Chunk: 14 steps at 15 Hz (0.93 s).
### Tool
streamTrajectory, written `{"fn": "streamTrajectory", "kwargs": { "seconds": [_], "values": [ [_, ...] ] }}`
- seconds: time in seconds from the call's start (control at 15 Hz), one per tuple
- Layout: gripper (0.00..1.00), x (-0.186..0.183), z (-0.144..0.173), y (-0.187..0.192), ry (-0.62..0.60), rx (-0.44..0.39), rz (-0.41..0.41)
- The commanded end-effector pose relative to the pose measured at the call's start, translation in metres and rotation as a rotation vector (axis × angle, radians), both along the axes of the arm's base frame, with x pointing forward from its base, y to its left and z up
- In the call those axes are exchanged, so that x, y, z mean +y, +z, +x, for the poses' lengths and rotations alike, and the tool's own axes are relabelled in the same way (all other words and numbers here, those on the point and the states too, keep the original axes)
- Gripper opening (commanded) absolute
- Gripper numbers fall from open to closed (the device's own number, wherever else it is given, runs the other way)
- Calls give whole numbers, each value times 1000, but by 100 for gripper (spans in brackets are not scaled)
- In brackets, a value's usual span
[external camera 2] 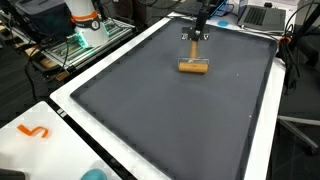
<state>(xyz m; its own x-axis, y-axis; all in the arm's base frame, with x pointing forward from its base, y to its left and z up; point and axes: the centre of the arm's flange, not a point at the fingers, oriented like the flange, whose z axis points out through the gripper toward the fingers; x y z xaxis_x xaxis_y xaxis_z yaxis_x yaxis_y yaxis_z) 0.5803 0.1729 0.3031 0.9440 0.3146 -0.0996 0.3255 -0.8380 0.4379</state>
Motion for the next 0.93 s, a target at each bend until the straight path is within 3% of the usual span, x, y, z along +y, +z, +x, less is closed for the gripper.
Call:
{"fn": "streamTrajectory", "kwargs": {
  "seconds": [0.0,0.87],
  "values": [
    [24,-16,2,-33,-43,44,-43],
    [24,-21,-10,49,-45,-39,-37]
  ]
}}
